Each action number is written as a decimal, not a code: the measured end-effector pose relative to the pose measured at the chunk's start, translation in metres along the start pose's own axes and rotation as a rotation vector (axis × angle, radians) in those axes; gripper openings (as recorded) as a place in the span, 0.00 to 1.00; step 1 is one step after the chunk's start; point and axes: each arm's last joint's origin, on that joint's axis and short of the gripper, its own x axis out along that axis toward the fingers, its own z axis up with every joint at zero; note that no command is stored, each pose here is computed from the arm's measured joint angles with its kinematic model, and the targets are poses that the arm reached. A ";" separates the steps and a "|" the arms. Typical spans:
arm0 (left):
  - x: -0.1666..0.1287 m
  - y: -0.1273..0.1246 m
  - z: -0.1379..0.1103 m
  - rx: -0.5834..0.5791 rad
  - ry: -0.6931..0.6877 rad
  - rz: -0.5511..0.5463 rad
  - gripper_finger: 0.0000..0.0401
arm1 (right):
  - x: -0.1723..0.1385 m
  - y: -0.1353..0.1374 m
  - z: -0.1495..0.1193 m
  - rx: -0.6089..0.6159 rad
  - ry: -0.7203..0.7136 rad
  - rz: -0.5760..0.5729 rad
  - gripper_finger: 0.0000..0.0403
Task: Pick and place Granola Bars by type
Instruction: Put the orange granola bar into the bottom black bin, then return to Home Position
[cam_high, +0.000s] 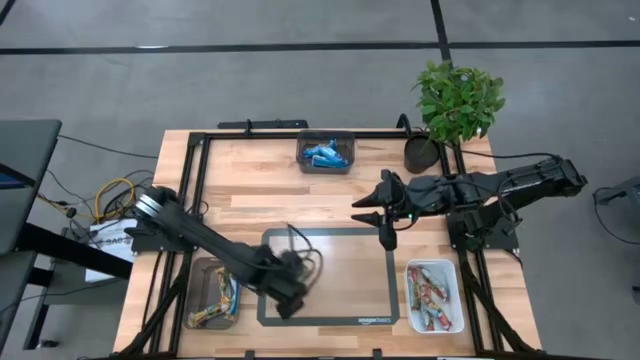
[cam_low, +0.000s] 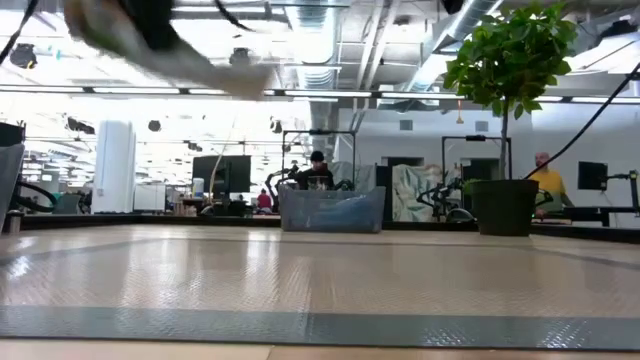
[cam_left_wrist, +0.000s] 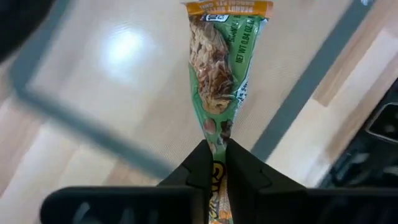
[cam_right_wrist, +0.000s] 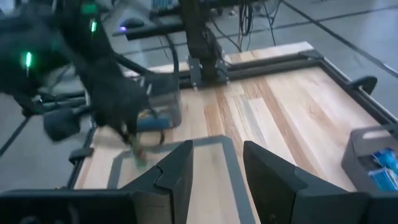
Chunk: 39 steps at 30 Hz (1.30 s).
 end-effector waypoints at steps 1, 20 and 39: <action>-0.013 0.005 -0.004 -0.041 0.006 0.009 0.04 | 0.000 0.000 0.001 0.002 -0.011 0.003 0.33; -0.102 0.044 -0.114 -0.749 0.224 0.227 0.08 | 0.000 0.001 0.006 0.009 -0.062 0.014 0.33; -0.091 0.043 -0.084 -0.627 -0.167 0.101 0.39 | -0.008 -0.002 0.008 -0.049 -0.056 0.115 0.33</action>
